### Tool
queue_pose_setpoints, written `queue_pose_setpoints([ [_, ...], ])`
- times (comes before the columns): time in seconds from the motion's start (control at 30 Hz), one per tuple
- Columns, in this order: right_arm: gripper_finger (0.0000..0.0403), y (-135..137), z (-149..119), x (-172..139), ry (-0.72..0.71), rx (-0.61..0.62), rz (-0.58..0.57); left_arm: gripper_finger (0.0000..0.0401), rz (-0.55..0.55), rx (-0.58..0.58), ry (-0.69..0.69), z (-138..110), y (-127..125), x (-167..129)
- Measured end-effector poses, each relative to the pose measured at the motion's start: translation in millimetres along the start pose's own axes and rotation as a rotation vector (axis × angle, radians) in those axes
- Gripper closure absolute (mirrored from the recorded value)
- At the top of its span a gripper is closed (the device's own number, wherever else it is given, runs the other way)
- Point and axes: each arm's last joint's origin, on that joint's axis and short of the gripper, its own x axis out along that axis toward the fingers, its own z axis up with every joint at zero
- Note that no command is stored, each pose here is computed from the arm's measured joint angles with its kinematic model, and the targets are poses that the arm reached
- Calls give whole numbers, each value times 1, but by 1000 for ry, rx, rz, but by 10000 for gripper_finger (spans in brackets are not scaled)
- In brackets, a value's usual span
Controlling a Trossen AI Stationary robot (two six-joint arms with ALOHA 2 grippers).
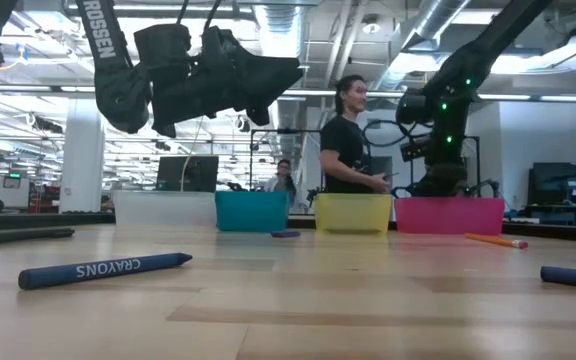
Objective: Sort crayons/erasers/pens/pencils in bins
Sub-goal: Put the blue eraser into the transparent bin
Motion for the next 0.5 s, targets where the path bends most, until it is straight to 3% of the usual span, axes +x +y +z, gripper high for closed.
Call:
queue_pose_setpoints([
  [0.2, 352, 7, 2, -40, -89, 78, -53, 323, 5, -1, 24, -2, 1, 1],
  [0.3, 392, 17, 5, -60, -230, 137, 12, 355, 6, -2, 55, -4, 3, 4],
  [0.4, 393, 37, 6, -70, -403, 131, 78, 390, -6, -4, 103, -6, 6, 8],
  [0.5, 396, 59, 4, -75, -573, 116, 115, 396, -8, -17, 153, -9, 8, 12],
])
